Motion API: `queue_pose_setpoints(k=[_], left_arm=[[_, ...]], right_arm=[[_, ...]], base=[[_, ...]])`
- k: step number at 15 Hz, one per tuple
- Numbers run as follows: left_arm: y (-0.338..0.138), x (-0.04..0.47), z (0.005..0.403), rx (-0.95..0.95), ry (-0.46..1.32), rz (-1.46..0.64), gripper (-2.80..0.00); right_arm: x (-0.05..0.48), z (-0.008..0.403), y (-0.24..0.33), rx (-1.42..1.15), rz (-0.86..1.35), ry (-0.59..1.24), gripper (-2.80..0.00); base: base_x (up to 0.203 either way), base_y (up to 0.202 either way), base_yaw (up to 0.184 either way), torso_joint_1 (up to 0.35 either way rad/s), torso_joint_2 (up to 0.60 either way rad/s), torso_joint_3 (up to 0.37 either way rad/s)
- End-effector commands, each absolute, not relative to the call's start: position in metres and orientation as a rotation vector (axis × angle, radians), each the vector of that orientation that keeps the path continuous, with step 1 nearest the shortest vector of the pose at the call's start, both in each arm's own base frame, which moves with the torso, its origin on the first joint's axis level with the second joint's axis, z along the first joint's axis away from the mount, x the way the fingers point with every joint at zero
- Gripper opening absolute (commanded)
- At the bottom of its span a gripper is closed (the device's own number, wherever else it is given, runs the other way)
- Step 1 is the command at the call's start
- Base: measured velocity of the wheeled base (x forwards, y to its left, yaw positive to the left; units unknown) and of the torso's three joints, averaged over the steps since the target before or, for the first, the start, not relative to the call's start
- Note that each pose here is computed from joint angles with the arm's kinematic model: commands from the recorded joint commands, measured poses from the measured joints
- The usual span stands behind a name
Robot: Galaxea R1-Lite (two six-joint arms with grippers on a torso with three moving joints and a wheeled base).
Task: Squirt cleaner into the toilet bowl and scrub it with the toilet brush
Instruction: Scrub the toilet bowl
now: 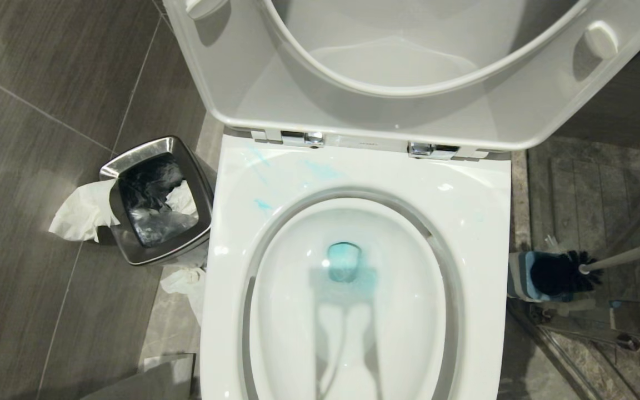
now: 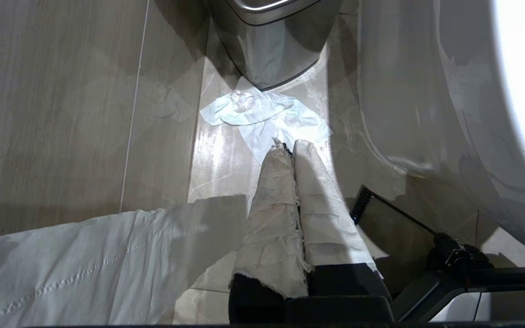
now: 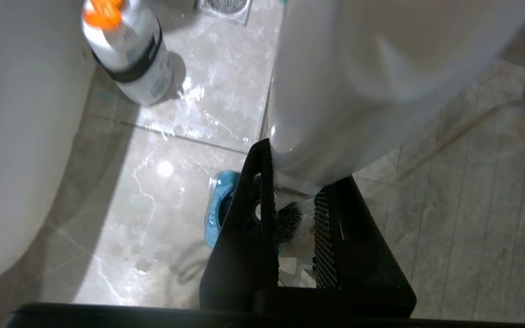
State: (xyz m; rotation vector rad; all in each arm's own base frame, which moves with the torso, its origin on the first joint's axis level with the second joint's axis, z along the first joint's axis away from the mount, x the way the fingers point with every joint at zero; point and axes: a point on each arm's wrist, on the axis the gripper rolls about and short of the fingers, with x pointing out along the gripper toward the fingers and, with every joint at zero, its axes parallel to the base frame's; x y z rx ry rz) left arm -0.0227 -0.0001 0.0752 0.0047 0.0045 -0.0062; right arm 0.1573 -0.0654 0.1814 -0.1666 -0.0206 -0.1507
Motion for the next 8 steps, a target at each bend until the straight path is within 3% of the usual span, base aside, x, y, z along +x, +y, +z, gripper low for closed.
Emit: queue_pose_setpoints(k=[1,8], left_arm=[[0.0,-0.023,0.075,0.005,0.005,-0.006,-2.8],[0.0,-0.023,0.075,0.005,0.005,-0.006,-2.8]], right_arm=[[0.133,0.215,-0.054,-0.165,-0.149,-0.062,-2.8],[0.089,0.263,-0.034,-0.088,-0.144,-0.018,-2.8]], base=[[0.0,0.0,0.0,0.0,0.0,0.0],[0.0,0.0,0.0,0.0,0.0,0.0]])
